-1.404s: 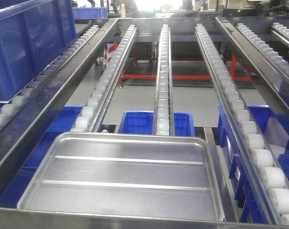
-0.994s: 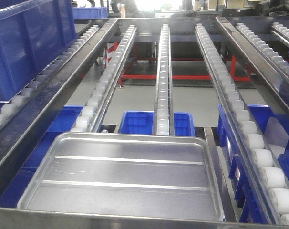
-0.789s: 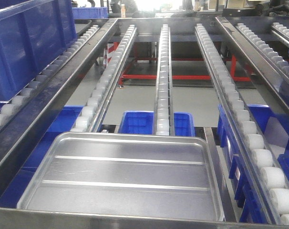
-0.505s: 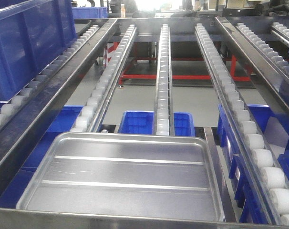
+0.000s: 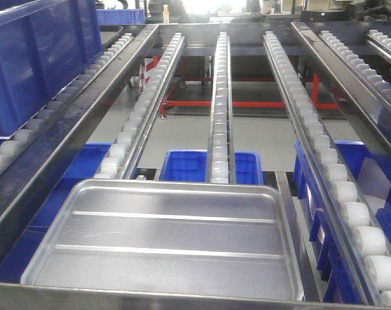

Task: Grab silver tray and stack on right shelf
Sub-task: 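Raise both arms from rest toward the silver tray on the shelf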

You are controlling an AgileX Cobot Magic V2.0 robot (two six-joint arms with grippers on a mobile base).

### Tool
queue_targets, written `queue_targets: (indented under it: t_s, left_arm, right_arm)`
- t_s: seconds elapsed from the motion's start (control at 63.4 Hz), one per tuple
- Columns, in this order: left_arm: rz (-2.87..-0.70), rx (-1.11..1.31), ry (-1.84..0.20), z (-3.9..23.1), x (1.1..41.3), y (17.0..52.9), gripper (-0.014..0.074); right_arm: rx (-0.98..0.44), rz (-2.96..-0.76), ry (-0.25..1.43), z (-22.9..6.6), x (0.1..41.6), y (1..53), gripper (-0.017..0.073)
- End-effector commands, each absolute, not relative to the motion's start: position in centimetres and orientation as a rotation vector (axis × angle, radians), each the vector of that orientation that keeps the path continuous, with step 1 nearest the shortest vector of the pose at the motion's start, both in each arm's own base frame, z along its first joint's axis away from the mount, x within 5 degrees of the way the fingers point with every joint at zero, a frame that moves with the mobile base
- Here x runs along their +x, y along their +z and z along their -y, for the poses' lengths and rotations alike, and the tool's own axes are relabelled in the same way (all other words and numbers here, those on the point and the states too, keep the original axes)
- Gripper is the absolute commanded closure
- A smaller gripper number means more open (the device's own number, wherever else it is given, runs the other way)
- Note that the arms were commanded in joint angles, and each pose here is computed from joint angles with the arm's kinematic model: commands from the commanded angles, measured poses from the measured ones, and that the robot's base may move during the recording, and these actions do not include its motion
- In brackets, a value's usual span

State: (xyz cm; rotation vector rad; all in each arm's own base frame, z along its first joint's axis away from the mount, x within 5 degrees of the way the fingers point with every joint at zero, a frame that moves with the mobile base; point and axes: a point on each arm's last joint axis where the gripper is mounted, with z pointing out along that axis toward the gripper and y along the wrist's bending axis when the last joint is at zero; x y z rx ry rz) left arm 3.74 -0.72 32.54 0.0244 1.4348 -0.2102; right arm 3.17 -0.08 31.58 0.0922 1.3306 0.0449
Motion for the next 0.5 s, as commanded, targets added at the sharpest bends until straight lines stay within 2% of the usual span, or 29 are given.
queue_targets:
  t_s: [0.0,0.142,0.284,0.489]
  left_arm:
    - [-1.452,0.024,-0.297,1.1,4.4,35.4,0.0694]
    - [-1.739,0.137,-0.399,2.8,7.3,36.8,0.0694]
    - [-1.883,0.350,-0.410,4.8,9.7,36.9,0.0694]
    - [-2.005,0.554,-0.512,8.7,12.4,35.6,0.0689]
  right_arm:
    - [0.097,-1.315,0.108,0.0,3.6,34.3,0.0510]
    - [0.063,-1.423,0.258,-0.7,5.1,36.3,0.0510]
    - [-0.029,-1.517,0.355,-1.8,6.9,36.7,0.0477]
    - [-0.228,-1.709,0.513,-5.2,10.3,35.0,0.0206]
